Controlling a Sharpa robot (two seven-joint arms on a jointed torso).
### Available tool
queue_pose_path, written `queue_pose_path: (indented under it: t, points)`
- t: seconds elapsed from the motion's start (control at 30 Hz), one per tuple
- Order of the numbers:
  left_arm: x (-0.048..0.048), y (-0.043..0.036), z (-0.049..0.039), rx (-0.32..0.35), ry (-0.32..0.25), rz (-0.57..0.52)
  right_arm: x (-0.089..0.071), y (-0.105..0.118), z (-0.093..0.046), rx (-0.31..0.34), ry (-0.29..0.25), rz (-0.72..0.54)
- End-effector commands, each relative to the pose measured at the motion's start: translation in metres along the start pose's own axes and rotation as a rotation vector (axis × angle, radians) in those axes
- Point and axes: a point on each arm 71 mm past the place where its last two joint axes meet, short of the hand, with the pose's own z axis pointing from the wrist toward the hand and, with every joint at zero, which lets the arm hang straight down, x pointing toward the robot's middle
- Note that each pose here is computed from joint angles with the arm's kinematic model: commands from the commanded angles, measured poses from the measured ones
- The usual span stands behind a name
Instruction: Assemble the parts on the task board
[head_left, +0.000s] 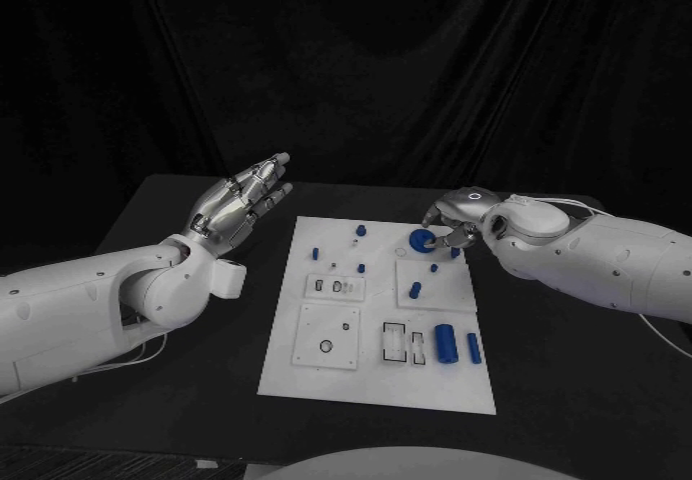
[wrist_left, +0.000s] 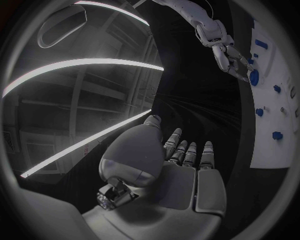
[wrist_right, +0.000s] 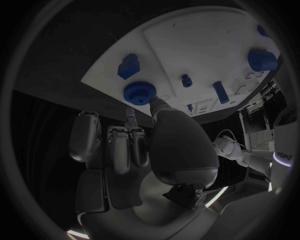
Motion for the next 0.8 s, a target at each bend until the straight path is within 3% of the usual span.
queue_pose_path:
  t: [0.03,0.43,0.8]
  points:
    - [0.0015,-0.0068,-0.0004,0.093,0.012,-0.009,0.0025,-0.0007,0.0008,0.008,0.018,0.000]
    - [0.0024,-0.0063,0.0001,0.091,0.019,-0.015,0.0070,0.0024,0.0061,0.013,0.080,-0.006]
    - [0.0020,-0.0064,-0.0005,0.090,0.020,-0.016,0.0084,0.0022,0.0065,0.001,0.097,0.010]
